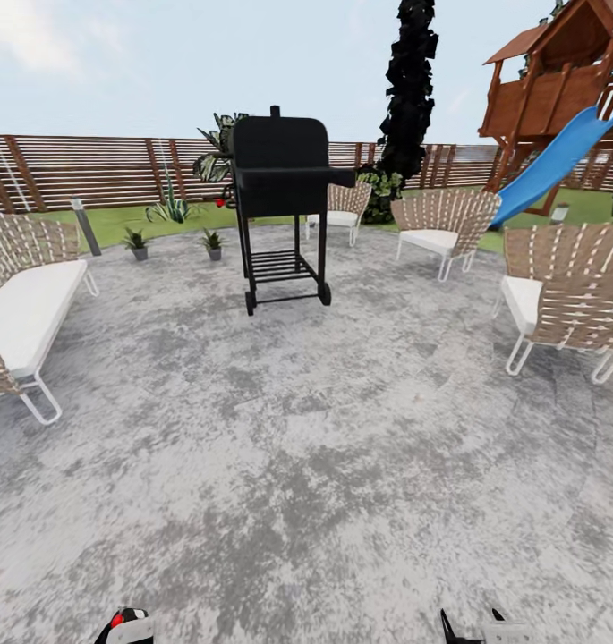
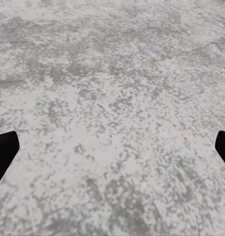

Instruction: Pick up the pesticide atomizer in the garden and spray insectifuge to fully cover both potted plants in the garden.

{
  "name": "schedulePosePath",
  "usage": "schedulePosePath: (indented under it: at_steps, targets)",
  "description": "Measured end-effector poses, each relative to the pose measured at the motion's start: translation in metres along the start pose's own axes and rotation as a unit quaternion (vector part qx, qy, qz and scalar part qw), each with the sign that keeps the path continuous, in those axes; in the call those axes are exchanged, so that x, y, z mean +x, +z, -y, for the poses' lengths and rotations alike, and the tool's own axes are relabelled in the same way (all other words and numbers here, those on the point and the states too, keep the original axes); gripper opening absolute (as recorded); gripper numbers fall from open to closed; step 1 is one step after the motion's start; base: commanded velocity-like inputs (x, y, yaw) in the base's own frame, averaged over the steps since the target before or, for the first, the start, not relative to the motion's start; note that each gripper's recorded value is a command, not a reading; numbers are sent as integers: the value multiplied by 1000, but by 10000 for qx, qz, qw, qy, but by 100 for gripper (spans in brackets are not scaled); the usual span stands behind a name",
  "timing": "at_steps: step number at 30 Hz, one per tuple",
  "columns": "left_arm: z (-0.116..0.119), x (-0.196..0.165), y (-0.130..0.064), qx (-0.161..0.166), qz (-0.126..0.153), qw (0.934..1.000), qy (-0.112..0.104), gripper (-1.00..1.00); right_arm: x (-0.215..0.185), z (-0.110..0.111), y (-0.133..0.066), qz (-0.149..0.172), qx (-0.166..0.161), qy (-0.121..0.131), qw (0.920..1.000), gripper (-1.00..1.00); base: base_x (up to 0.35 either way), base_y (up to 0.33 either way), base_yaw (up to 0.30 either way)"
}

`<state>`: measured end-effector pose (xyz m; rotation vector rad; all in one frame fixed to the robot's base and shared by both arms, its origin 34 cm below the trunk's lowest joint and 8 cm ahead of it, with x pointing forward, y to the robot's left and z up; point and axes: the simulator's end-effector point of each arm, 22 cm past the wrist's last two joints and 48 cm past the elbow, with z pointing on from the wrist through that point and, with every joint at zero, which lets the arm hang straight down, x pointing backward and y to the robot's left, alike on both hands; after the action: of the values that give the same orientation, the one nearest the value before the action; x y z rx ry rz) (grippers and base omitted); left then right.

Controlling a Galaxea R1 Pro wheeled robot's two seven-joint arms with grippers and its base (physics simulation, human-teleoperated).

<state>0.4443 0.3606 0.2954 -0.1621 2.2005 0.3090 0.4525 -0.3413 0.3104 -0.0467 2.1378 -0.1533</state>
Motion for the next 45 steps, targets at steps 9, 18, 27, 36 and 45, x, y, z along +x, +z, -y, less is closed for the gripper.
schedulePosePath:
  at_steps: [9,18,27,36,45]
  targets:
    - [0,0,0,1,0,10000,0,-100,0,-2,0,-11,-22,-6,10000,100,297,181,71]
    - [0,1,0,2,-14,10000,2,-100,0,-2,0,-9,-20,-2,10000,100,299,150,261]
    - [0,0,0,2,-4,10000,0,-100,0,-2,0,-7,-23,-4,10000,100,315,98,271]
    - [0,0,0,4,-1,10000,0,-100,0,-2,0,-9,-19,-2,10000,100,332,7,204]
    - [0,0,0,0,-1,10000,0,-100,0,-1,0,-9,-21,-6,10000,100,335,0,11]
